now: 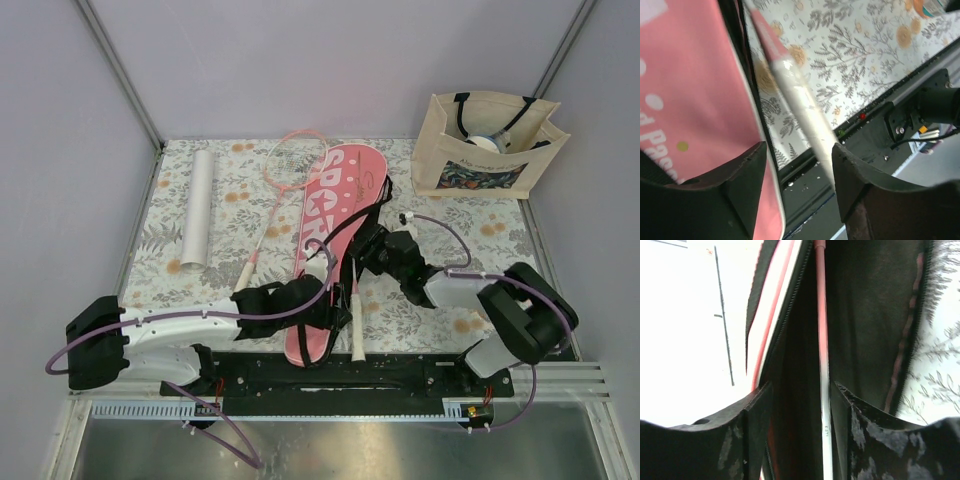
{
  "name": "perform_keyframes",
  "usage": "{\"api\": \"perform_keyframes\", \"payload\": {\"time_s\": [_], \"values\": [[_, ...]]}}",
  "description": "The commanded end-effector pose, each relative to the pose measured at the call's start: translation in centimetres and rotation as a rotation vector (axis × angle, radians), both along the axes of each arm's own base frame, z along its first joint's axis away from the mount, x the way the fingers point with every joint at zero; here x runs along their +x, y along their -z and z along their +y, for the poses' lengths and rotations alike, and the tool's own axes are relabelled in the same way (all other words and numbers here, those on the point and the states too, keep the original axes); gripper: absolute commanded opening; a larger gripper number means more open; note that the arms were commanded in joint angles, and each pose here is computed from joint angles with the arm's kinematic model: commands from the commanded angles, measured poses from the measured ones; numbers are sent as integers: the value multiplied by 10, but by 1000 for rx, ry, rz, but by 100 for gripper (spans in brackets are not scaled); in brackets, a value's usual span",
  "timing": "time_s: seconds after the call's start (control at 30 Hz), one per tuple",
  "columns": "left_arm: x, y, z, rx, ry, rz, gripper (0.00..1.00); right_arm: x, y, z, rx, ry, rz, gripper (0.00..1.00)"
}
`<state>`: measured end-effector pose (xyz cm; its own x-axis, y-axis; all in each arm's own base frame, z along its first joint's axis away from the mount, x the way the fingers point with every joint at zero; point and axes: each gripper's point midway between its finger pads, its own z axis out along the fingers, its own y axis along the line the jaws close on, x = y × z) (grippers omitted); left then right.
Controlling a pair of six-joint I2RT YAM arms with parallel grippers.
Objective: Pack up the badminton gear
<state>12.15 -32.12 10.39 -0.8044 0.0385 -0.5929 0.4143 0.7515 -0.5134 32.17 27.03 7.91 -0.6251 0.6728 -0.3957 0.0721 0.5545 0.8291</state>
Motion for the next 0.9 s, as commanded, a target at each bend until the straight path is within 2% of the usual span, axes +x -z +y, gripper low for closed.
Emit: {"api": "perform_keyframes", "payload": {"time_s": [0.0,0.07,0.17,0.23,0.37,0.6,0.87], "values": [[23,-32,14,96,-43,-136,59,-15,-7,-22,-146,12,50,60],[28,-39,19,132,-45,-163,60,-19,-12,-28,-150,22,35,58],[35,-44,25,158,-60,-172,60,-18,-26,-27,-106,22,-23,44],[37,-46,27,155,-67,-167,61,-16,-29,-21,-86,1,-39,40],[39,-37,36,190,-83,-157,61,-23,-16,-13,-105,-55,28,40],[34,6,52,319,-69,-109,61,-65,9,-31,-268,-195,135,52],[35,42,46,413,-22,-90,61,-110,28,-42,-238,-282,197,50]]}}
